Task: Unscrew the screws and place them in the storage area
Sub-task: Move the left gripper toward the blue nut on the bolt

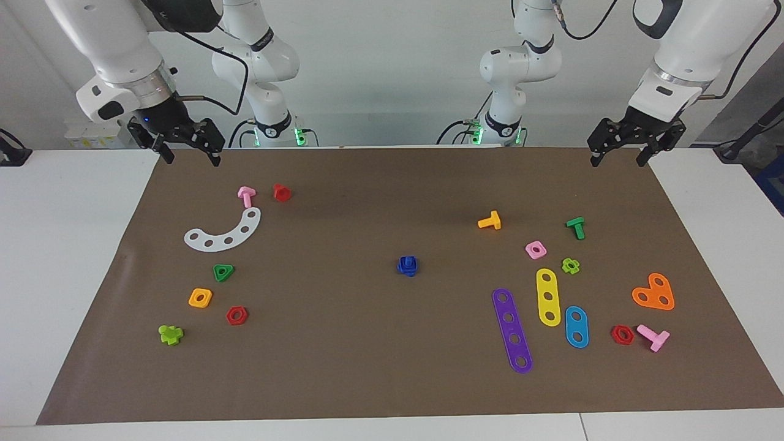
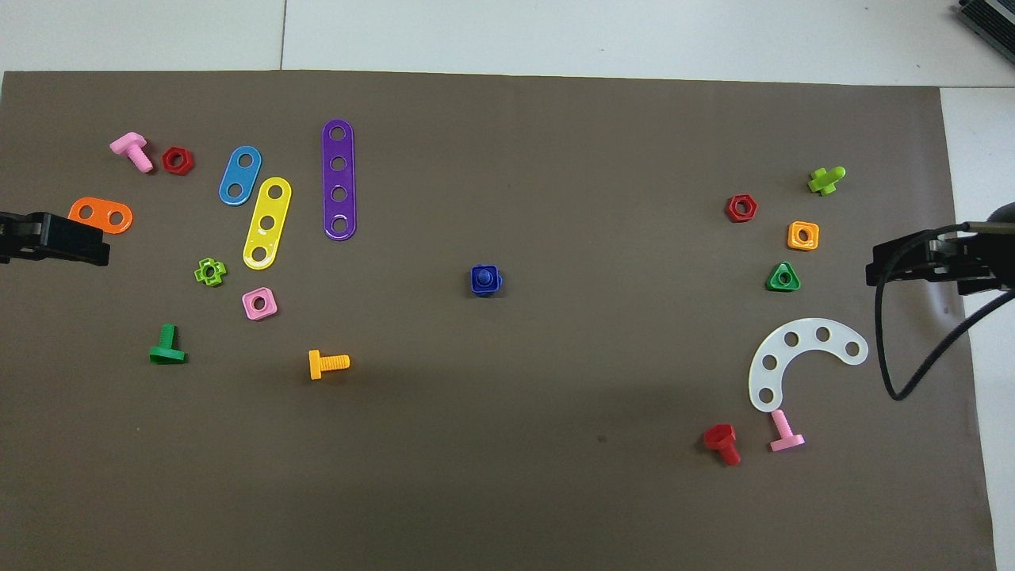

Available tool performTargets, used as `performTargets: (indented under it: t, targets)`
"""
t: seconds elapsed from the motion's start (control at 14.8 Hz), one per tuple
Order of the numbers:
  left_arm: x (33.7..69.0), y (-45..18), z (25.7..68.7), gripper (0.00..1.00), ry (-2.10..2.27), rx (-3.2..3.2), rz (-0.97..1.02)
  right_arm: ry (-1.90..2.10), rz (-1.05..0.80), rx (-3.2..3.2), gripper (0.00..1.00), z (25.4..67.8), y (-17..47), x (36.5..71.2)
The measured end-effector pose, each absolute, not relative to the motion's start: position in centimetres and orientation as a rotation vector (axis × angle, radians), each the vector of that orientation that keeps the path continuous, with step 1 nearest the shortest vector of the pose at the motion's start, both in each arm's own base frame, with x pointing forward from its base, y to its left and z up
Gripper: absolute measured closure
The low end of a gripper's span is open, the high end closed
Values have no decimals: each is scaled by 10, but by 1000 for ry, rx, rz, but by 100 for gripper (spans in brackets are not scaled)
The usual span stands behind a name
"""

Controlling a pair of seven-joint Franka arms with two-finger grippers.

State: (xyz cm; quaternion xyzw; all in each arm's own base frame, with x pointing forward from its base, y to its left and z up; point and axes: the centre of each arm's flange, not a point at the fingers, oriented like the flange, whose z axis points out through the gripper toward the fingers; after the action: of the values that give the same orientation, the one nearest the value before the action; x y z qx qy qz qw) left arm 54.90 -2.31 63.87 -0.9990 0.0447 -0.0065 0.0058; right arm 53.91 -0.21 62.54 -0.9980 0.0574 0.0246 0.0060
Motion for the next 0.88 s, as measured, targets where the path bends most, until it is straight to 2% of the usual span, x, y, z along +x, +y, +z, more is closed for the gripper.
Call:
performTargets:
  t: [0.34,0.88]
  targets:
    - [547,-78,621,0,83,-3121,31,180,77,-3124,0,625,-2,539]
    - [548,-77,620,0,73,-3120,35,180,77,-3124,0,625,-2,539]
